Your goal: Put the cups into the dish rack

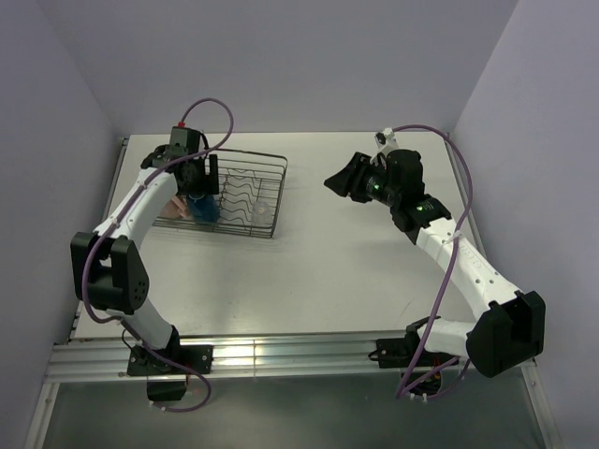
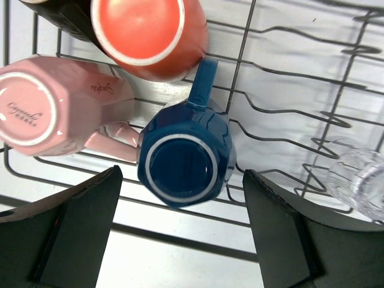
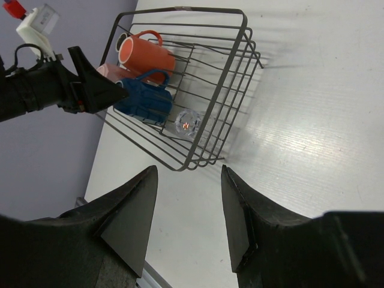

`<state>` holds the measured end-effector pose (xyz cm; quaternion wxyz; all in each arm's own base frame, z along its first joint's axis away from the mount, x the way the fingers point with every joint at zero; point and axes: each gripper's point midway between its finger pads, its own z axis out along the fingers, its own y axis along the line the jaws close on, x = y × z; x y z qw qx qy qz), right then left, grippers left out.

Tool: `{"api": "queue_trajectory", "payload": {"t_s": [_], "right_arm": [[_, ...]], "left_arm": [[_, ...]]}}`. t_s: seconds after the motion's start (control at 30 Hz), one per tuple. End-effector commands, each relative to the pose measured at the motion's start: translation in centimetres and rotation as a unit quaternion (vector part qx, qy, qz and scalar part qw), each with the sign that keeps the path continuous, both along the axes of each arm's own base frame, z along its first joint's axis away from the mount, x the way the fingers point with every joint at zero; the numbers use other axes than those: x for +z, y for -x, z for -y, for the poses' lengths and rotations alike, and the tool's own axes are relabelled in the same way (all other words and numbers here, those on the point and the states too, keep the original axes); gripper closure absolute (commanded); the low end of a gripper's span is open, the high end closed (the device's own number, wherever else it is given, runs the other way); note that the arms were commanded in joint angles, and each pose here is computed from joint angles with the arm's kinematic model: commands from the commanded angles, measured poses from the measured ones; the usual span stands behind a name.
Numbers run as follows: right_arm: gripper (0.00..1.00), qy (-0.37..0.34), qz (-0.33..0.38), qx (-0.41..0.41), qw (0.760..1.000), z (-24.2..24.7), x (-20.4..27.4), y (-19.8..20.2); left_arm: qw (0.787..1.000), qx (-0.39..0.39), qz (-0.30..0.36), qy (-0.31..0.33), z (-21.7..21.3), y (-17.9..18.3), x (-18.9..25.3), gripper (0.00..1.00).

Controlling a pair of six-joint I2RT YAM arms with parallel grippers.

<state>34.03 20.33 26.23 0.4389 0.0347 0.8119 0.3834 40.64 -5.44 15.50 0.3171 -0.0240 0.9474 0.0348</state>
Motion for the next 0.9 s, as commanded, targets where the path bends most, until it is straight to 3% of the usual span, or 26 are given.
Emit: {"api": "queue_trajectory", "payload": {"t_s": [0.0, 0.1, 0.17, 0.47, 0.67, 0.7, 0.77, 0.8, 0.87], "right_arm": [[0.46, 0.000, 0.024, 0.004, 1.000, -0.3, 0.9, -0.4], [0.46, 0.000, 0.026, 0.002, 1.000, -0.2, 1.1, -0.5], [0.46, 0.001, 0.026, 0.000, 1.000, -0.2, 1.1, -0.5], [0.42, 0.013, 0.039, -0.022, 0.999, 0.8, 2.2, -0.5], [0.29, 0.023, 0.062, -0.043, 0.997, 1.9, 4.0, 0.0], [0.17, 0.025, 0.066, -0.049, 0.996, 2.2, 4.2, 0.0], [0.10, 0.029, 0.070, -0.054, 0.996, 2.5, 4.6, 0.3], [0.00, 0.030, 0.074, -0.056, 0.995, 2.7, 4.9, 0.4], [0.00, 0.030, 0.082, -0.062, 0.994, 3.1, 5.2, 0.8]], "left_arm": [[0.997, 0.011, 0.067, 0.024, 0.3, -0.9, 5.0, 0.12], [0.996, 0.016, 0.079, 0.026, 0.2, -0.5, 6.2, 0.11], [0.995, 0.017, 0.094, 0.037, 0.4, -0.2, 7.5, 0.01], [0.978, -0.021, 0.177, 0.111, 3.3, 1.6, 13.1, 0.01], [0.959, -0.073, 0.218, 0.167, 5.3, 4.0, 15.8, 0.01], [0.955, -0.082, 0.225, 0.174, 5.5, 4.6, 16.2, 0.01], [0.951, -0.090, 0.233, 0.181, 5.7, 5.2, 16.5, 0.01], [0.948, -0.100, 0.239, 0.186, 5.9, 6.0, 16.7, 0.01], [0.940, -0.117, 0.248, 0.201, 6.5, 6.7, 17.1, 0.01]]}}
